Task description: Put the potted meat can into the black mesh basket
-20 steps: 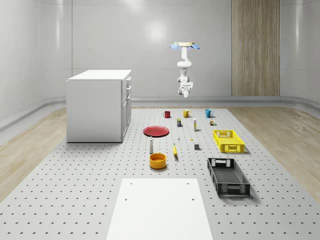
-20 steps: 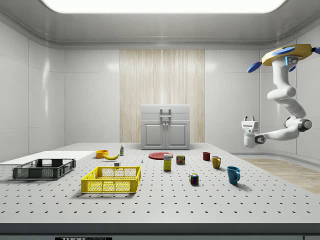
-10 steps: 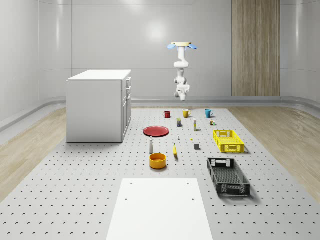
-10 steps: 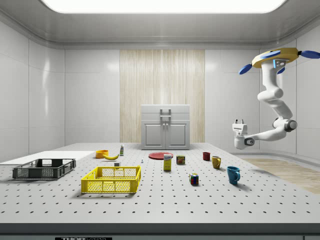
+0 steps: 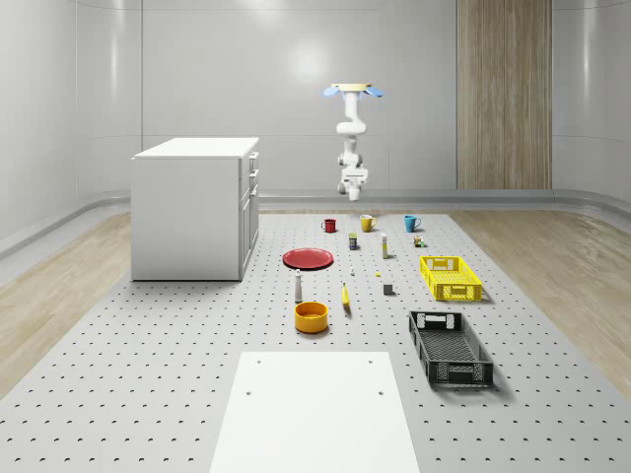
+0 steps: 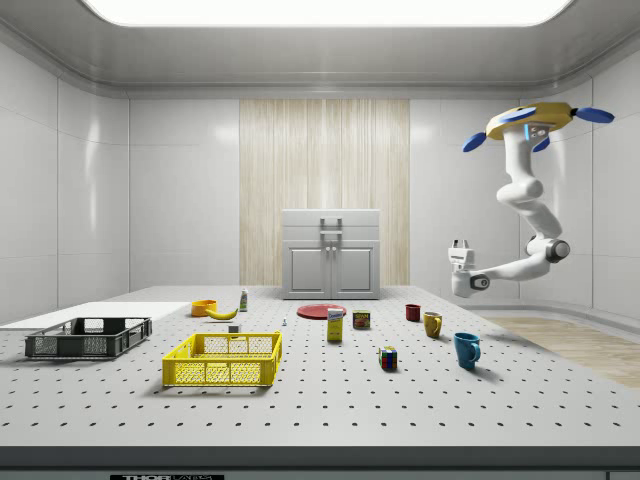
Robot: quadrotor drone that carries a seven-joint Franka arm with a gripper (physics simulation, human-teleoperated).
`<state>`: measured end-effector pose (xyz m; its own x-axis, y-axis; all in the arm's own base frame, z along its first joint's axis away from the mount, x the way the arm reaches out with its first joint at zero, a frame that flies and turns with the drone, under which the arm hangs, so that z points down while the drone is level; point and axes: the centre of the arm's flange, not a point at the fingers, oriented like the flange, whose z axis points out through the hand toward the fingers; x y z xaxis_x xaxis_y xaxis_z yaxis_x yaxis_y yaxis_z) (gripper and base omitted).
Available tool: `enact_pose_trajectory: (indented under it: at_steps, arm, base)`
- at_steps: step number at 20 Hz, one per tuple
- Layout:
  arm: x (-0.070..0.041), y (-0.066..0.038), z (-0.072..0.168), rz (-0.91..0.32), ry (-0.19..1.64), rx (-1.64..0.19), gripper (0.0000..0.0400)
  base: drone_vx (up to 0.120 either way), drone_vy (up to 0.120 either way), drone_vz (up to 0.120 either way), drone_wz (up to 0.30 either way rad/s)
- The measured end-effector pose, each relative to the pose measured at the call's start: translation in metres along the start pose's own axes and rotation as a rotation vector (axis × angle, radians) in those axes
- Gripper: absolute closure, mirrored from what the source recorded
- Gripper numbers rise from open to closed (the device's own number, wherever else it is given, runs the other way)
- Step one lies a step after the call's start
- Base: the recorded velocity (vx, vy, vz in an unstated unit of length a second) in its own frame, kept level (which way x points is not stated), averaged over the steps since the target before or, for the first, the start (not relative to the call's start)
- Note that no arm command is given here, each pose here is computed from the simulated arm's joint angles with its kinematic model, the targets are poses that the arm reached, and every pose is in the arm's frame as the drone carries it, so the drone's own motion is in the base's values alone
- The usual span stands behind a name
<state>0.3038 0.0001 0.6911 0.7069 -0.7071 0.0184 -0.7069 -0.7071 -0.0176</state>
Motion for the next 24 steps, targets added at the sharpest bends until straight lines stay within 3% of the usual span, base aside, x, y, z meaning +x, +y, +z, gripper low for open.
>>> enact_pose_trajectory:
  at_steps: [6,24]
  arm:
    - [-0.0004,0.0002,-0.0002,0.000,0.004,0.003,0.0000]
    - [-0.0036,-0.0011,-0.0002,0.000,0.036,-0.010,0.0000]
  base:
    - [0.120,-0.113,0.000,0.000]
    - [0.120,0.000,0.000,0.000]
